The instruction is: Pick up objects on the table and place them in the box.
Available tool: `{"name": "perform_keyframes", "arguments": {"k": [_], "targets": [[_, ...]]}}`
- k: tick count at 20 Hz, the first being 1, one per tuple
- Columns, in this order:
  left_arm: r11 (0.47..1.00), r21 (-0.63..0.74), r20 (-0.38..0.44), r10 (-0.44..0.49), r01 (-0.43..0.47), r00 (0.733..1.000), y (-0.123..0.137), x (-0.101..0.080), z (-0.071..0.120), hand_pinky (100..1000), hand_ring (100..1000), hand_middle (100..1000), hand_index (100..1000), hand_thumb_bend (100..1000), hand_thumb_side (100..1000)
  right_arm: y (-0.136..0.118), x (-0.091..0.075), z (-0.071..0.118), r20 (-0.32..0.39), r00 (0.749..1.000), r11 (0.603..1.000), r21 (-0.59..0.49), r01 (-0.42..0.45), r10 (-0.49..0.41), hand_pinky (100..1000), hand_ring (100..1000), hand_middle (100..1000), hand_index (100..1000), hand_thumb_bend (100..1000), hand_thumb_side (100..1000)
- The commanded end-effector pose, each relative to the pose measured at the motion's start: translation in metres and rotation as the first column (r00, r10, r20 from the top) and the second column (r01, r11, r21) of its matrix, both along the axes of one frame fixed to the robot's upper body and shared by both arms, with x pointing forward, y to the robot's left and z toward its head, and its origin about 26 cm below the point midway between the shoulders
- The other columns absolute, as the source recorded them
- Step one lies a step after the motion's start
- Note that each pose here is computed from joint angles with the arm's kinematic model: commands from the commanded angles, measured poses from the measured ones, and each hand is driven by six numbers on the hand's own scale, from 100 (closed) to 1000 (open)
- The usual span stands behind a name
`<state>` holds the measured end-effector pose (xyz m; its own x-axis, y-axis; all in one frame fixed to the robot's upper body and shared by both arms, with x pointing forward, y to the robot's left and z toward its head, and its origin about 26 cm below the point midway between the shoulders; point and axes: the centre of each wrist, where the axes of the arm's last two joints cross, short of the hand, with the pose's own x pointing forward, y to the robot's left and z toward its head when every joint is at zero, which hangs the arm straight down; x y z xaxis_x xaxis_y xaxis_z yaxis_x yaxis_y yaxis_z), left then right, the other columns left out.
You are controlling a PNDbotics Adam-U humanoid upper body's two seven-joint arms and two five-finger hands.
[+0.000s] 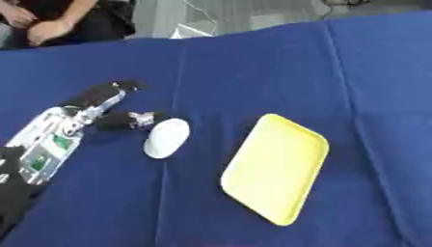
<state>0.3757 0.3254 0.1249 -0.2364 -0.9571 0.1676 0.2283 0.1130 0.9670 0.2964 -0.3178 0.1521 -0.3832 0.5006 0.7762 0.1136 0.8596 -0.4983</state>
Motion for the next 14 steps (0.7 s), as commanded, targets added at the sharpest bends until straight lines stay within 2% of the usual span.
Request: {"name": "perform_keyframes", "arguments": {"k": [1, 14], "targets": [[1.000, 0.028, 0.020, -0.004, 0.003, 1.000, 0.004, 0.003, 0.010, 965, 961, 936, 984, 661, 1000, 0.000, 0.000, 0.009, 0.026, 1.000, 1.000, -0.018, -0.008, 0.009, 862, 865, 929, 1000, 341, 934], [0.984, 0.116, -0.017, -0.137, 0.138, 0.990, -0.004, 0.004, 0.023, 988, 971, 926, 979, 622, 1000, 0.000, -0.001, 0.009, 0.024, 1.000, 1.000, -0.019, -0.007, 0.007, 864, 865, 930, 1000, 341, 933]]}}
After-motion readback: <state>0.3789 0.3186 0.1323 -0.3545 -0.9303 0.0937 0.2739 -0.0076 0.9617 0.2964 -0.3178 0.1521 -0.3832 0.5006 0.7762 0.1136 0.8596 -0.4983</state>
